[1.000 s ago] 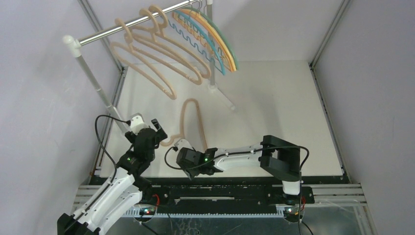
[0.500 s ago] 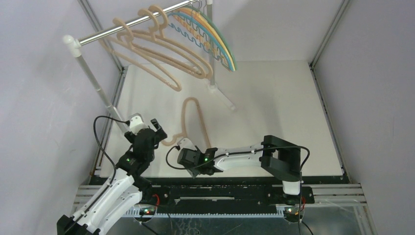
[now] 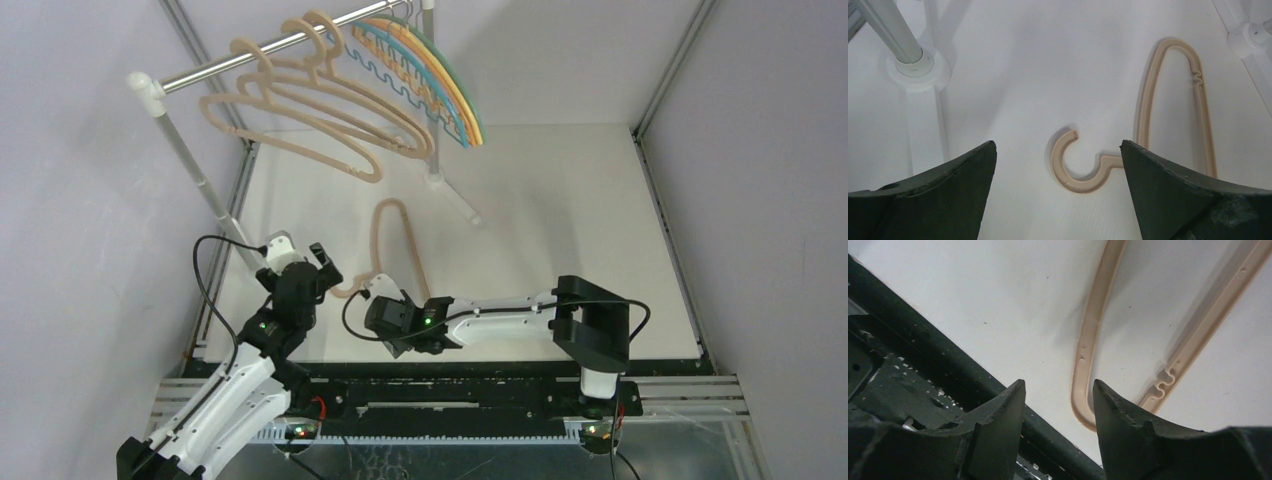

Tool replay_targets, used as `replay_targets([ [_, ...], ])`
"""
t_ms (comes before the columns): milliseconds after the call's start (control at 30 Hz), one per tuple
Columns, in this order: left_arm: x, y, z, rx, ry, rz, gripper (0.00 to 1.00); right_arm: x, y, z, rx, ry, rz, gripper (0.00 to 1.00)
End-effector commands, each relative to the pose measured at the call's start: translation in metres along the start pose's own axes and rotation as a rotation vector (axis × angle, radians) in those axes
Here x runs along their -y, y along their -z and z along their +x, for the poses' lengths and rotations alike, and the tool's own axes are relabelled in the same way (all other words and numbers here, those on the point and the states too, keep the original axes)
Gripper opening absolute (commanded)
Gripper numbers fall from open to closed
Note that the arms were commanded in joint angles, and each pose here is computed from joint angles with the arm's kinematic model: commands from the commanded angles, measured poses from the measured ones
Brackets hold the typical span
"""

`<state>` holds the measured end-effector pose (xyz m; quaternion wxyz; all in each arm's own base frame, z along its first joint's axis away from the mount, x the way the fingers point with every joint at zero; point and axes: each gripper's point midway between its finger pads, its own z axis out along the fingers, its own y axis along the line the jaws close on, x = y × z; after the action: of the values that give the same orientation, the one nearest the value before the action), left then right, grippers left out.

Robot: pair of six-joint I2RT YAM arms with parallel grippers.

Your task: Organize the hangers

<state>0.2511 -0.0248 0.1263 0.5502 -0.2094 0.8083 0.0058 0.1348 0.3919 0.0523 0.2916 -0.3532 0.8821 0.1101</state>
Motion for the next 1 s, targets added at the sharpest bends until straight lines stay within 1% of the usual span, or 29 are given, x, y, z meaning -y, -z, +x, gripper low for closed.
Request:
replay_targets([
  [0,0.013,0.003,-0.023,0.054,0.05,0.035,1.0,-0.002,-0.01,-0.007,0.006,-0.003,-0.004,0.6],
  [367,0.011,0.004,-0.022,0.054,0.05,0.035,0.99,0.015,-0.025,0.0,-0.026,-0.036,0.028,0.59],
  [567,0.009,0.006,-0.025,0.063,0.047,0.03,0.99,0.019,-0.031,0.013,-0.056,-0.052,0.04,0.55],
  [633,0.009,0.006,-0.025,0.064,0.049,0.03,1.0,0.018,-0.034,0.018,-0.071,-0.056,0.032,0.49],
  [667,0.008,0.007,-0.025,0.065,0.049,0.028,1.0,0.018,-0.035,0.02,-0.078,-0.06,0.023,0.42],
  [733,0.007,0.007,-0.025,0.062,0.045,0.025,1.0,0.017,-0.037,0.023,-0.093,-0.073,0.008,0.2],
  [767,0.006,0.007,-0.025,0.063,0.044,0.021,1.0,0.018,-0.039,0.026,-0.101,-0.079,0.006,0.13],
  [867,0.004,0.008,-0.026,0.067,0.045,0.016,1.0,0.021,-0.039,0.027,-0.101,-0.089,0.006,0.01],
  [967,0.004,0.01,-0.027,0.069,0.049,0.016,0.99,0.029,-0.03,0.017,-0.077,-0.12,0.001,0.0],
])
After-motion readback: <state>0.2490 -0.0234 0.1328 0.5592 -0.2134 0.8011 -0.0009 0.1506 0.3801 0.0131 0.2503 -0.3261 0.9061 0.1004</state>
